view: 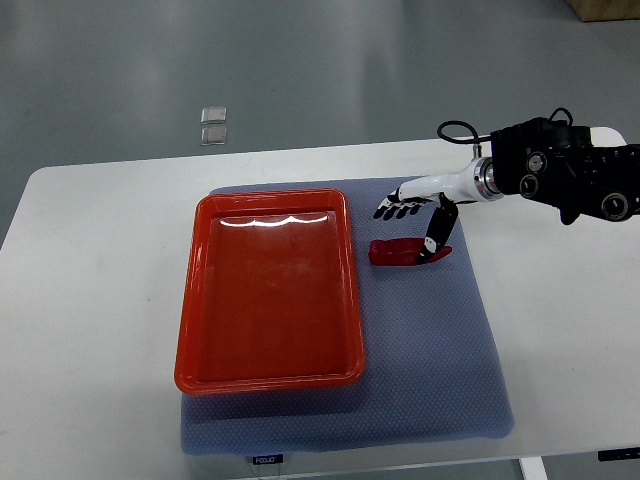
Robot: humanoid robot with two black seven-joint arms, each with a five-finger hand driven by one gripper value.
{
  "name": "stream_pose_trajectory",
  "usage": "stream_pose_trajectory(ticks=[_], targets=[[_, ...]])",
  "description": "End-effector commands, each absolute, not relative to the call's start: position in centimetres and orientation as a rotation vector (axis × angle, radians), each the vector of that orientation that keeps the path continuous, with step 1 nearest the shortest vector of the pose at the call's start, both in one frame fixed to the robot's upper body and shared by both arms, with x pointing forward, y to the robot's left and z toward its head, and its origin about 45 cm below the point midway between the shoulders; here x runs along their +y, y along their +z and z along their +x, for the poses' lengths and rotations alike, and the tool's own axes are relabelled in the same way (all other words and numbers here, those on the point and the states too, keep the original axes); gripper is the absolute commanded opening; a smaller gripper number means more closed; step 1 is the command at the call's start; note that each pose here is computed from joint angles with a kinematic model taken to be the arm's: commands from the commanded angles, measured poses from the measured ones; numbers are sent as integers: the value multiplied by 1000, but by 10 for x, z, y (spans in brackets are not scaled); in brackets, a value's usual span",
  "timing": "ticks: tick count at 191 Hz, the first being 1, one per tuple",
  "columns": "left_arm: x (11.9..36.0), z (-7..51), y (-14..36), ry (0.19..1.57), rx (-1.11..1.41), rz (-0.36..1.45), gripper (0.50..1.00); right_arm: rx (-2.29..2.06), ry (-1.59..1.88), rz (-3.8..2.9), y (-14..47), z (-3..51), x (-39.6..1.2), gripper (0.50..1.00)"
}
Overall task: Place red pepper on red tray
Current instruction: 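Lower the right hand and close its fingers around the red pepper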
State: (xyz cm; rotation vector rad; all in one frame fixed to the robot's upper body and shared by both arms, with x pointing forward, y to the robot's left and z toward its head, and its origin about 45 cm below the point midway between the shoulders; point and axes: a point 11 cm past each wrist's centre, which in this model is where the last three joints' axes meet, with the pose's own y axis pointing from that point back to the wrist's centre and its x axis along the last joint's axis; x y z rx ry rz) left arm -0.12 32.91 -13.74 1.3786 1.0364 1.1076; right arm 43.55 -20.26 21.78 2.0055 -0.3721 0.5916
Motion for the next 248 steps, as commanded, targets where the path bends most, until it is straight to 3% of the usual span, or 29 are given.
stream_pose_trajectory(ticks=[1, 99, 204, 248], targets=[[329, -1, -137, 1108, 1037, 1379, 1000, -377, 600, 2012, 216, 434, -198, 913], [329, -2, -137, 1109, 1039, 1379, 1000, -430, 592, 2011, 197, 429, -203, 901], [329, -5, -138, 1103, 1042, 1382, 1000, -448, 574, 2003, 184, 424, -211, 805], [329, -5, -138, 1105, 1043, 1381, 1000, -450, 567, 2000, 180, 421, -213, 803]])
